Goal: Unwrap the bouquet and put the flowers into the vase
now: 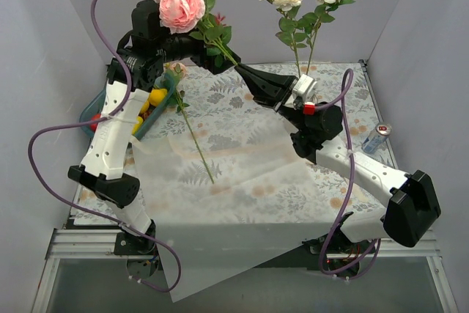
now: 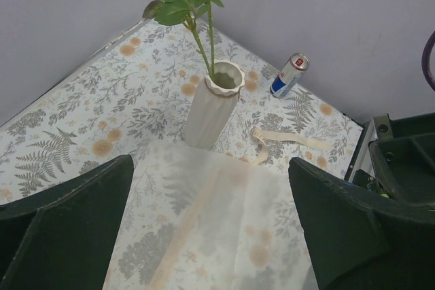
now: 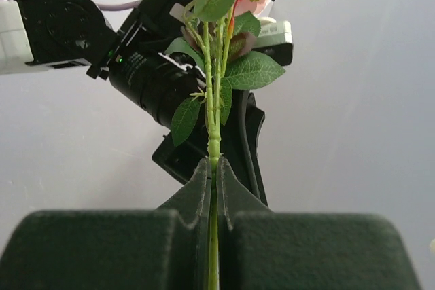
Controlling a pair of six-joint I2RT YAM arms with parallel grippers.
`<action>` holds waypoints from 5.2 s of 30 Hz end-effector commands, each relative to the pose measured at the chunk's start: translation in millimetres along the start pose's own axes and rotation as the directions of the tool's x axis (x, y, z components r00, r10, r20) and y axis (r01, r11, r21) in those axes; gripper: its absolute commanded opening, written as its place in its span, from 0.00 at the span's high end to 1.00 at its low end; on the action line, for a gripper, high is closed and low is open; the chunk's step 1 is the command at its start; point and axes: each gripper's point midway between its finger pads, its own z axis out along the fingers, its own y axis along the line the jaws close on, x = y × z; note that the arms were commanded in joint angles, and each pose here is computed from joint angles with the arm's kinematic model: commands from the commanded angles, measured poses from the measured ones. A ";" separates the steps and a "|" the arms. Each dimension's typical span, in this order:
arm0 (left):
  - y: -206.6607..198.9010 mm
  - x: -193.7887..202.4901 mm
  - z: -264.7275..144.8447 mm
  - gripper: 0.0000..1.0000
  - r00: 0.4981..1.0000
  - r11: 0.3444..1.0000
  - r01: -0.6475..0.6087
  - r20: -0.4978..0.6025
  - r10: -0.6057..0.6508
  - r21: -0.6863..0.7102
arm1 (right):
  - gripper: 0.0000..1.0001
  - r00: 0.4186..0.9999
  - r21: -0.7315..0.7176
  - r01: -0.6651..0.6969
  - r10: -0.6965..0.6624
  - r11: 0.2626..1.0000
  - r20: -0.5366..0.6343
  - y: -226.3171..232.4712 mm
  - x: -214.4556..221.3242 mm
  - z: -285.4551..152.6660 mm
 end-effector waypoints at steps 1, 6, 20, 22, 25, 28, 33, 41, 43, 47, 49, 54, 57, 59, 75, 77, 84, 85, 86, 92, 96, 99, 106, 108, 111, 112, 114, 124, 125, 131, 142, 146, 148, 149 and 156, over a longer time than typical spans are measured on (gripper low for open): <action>-22.5 -8.5 -20.9 0.02 1.000 0.999 -0.026 0.017 0.025 0.029 | 0.99 0.999 0.046 0.022 -0.020 0.999 -0.025 -10.2 5.4 3.2; -21.0 5.2 -14.8 0.02 0.999 1.000 -0.015 -0.029 0.016 0.028 | 0.99 0.996 0.065 0.002 0.005 0.998 -0.094 -11.9 26.3 0.1; -27.6 36.2 -2.5 0.02 0.991 0.999 -0.029 -0.130 0.034 0.042 | 0.99 0.985 0.083 -0.071 0.083 0.994 -0.154 -10.6 52.3 2.5; -29.6 40.1 -1.9 0.02 0.990 0.998 -0.027 -0.140 0.034 0.054 | 0.99 0.986 0.081 -0.076 0.087 0.994 -0.141 -12.1 48.2 7.9; -34.3 42.8 -0.8 0.02 0.988 0.997 -0.021 -0.152 0.031 0.072 | 0.99 0.988 0.043 -0.085 0.090 0.995 -0.128 -8.3 43.7 17.0; -39.3 45.1 0.8 0.03 0.986 0.996 -0.022 -0.163 0.036 0.087 | 0.99 0.985 0.034 -0.101 0.104 0.994 -0.137 -6.6 45.2 19.0; -45.8 56.8 3.0 0.03 0.979 0.994 -0.029 -0.200 0.050 0.107 | 0.99 0.979 0.012 -0.109 0.110 0.994 -0.170 -3.0 46.0 19.1; 4.0 45.8 -1.4 0.02 0.984 0.978 -0.114 -0.154 0.087 -0.176 | 0.99 0.987 0.102 0.018 -0.001 0.995 -0.160 -26.3 17.7 7.3; 40.1 29.4 -13.6 0.02 0.988 0.913 -0.150 -0.101 0.120 -0.381 | 0.99 0.988 0.125 0.051 -0.032 0.991 -0.150 -38.2 4.7 3.0; 95.5 21.4 -43.5 0.02 0.995 0.801 -0.104 -0.053 0.090 -0.589 | 0.99 0.989 0.166 0.100 -0.080 0.981 -0.126 -59.5 -15.6 -5.6; 107.1 17.8 -53.9 0.02 0.998 0.787 -0.063 -0.022 0.063 -0.614 | 0.99 0.989 0.197 0.110 -0.087 0.974 -0.118 -73.5 -24.9 -12.5; 125.8 22.1 -68.5 0.02 1.000 0.786 -0.028 -0.022 0.018 -0.618 | 0.99 0.980 0.244 0.157 -0.121 0.957 -0.156 -99.1 -35.3 -23.3; 126.6 30.4 -69.0 0.02 0.999 0.795 -0.021 -0.036 -0.001 -0.606 | 0.99 0.960 0.297 0.205 -0.131 0.933 -0.248 -120.6 -31.1 -31.6; 126.8 35.4 -67.8 0.02 0.999 0.800 -0.020 -0.041 -0.006 -0.600 | 0.99 0.934 0.337 0.238 -0.120 0.911 -0.337 -134.6 -24.6 -38.8; 117.3 71.7 -56.7 0.02 0.993 0.855 -0.016 -0.106 -0.046 -0.519 | 0.99 0.796 0.335 0.118 0.113 0.935 -0.595 -120.9 44.2 -74.5; 118.2 72.7 -59.2 0.02 0.993 0.853 -0.018 -0.110 -0.046 -0.521 | 0.99 0.729 0.269 0.039 0.157 0.962 -0.666 -103.3 68.8 -79.1; 123.9 69.8 -73.0 0.02 0.994 0.839 -0.015 -0.102 -0.048 -0.544 | 0.61 0.396 0.116 -0.123 0.156 0.986 -0.905 -44.8 160.4 -145.9; 125.7 69.4 -74.8 0.02 0.994 0.836 -0.012 -0.098 -0.050 -0.549 | 0.59 0.382 0.061 -0.146 0.113 0.987 -0.917 -25.7 165.0 -148.3; 131.5 70.5 -79.0 0.02 0.994 0.827 -0.002 -0.093 -0.061 -0.562 | 0.55 0.366 -0.052 -0.132 0.000 0.990 -0.931 -14.2 171.4 -158.0; 159.4 80.6 -100.0 0.02 0.986 0.816 0.092 -0.062 -0.155 -0.571 | 0.48 0.421 -0.548 -0.161 -0.445 0.821 -0.790 85.8 195.9 -201.3; 168.1 102.9 -102.2 0.02 0.978 0.827 0.098 -0.098 -0.181 -0.554 | 0.48 0.402 -0.695 -0.213 -0.587 0.687 -0.703 118.9 223.1 -205.4; 166.8 121.3 -100.4 0.02 0.970 0.845 0.104 -0.134 -0.203 -0.525 | 0.49 0.389 -0.736 -0.284 -0.628 0.615 -0.675 138.1 244.9 -218.2; 169.0 150.5 -103.6 0.02 0.956 0.870 0.122 -0.179 -0.233 -0.478 | 0.49 0.425 -0.750 -0.396 -0.619 0.530 -0.661 183.0 279.4 -223.4; 157.2 155.8 -100.2 0.02 0.953 0.900 0.127 -0.201 -0.227 -0.416 | 0.50 0.435 -0.747 -0.435 -0.610 0.502 -0.663 196.9 277.1 -216.0; 158.3 163.7 -100.7 0.02 0.954 0.897 0.124 -0.197 -0.225 -0.424 | 0.50 0.468 -0.765 -0.431 -0.607 0.479 -0.643 212.7 280.4 -219.4; 161.6 168.4 -100.4 0.02 0.952 0.893 0.124 -0.203 -0.230 -0.434 | 0.50 0.468 -0.770 -0.433 -0.612 0.470 -0.637 215.1 282.6 -222.1; 168.2 171.9 -100.3 0.02 0.949 0.884 0.125 -0.207 -0.239 -0.450 | 0.50 0.465 -0.770 -0.449 -0.618 0.453 -0.634 217.1 284.4 -223.3; 169.5 170.4 -103.8 0.02 0.952 0.883 0.120 -0.199 -0.232 -0.454 | 0.54 0.412 -0.747 -0.509 -0.641 0.427 -0.647 231.2 308.3 -262.0; 168.6 169.9 -104.1 0.02 0.952 0.884 0.120 -0.199 -0.231 -0.452 | 0.55 0.407 -0.745 -0.510 -0.643 0.430 -0.649 231.6 309.8 -265.3; 163.2 168.7 -105.8 0.02 0.955 0.888 0.120 -0.192 -0.225 -0.445 | 0.55 0.393 -0.737 -0.508 -0.641 0.446 -0.659 230.6 324.3 -272.4; 162.9 170.8 -107.0 0.02 0.954 0.888 0.112 -0.202 -0.222 -0.445 | 0.56 0.397 -0.730 -0.535 -0.637 0.425 -0.661 239.8 337.1 -280.1; 161.8 173.1 -104.7 0.02 0.951 0.892 0.127 -0.204 -0.234 -0.433 | 0.57 0.408 -0.729 -0.543 -0.628 0.417 -0.663 243.2 336.1 -269.2; 161.4 173.6 -105.0 0.02 0.950 0.893 0.129 -0.205 -0.237 -0.432 | 0.57 0.424 -0.743 -0.530 -0.631 0.409 -0.649 245.4 334.8 -260.9; 161.0 173.6 -104.6 0.02 0.950 0.893 0.129 -0.206 -0.236 -0.431 | 0.57 0.424 -0.746 -0.530 -0.636 0.403 -0.645 246.0 333.9 -260.7; 158.7 174.8 -106.6 0.02 0.950 0.895 0.121 -0.211 -0.231 -0.430 | 0.57 0.435 -0.769 -0.518 -0.658 0.375 -0.614 247.9 327.6 -245.1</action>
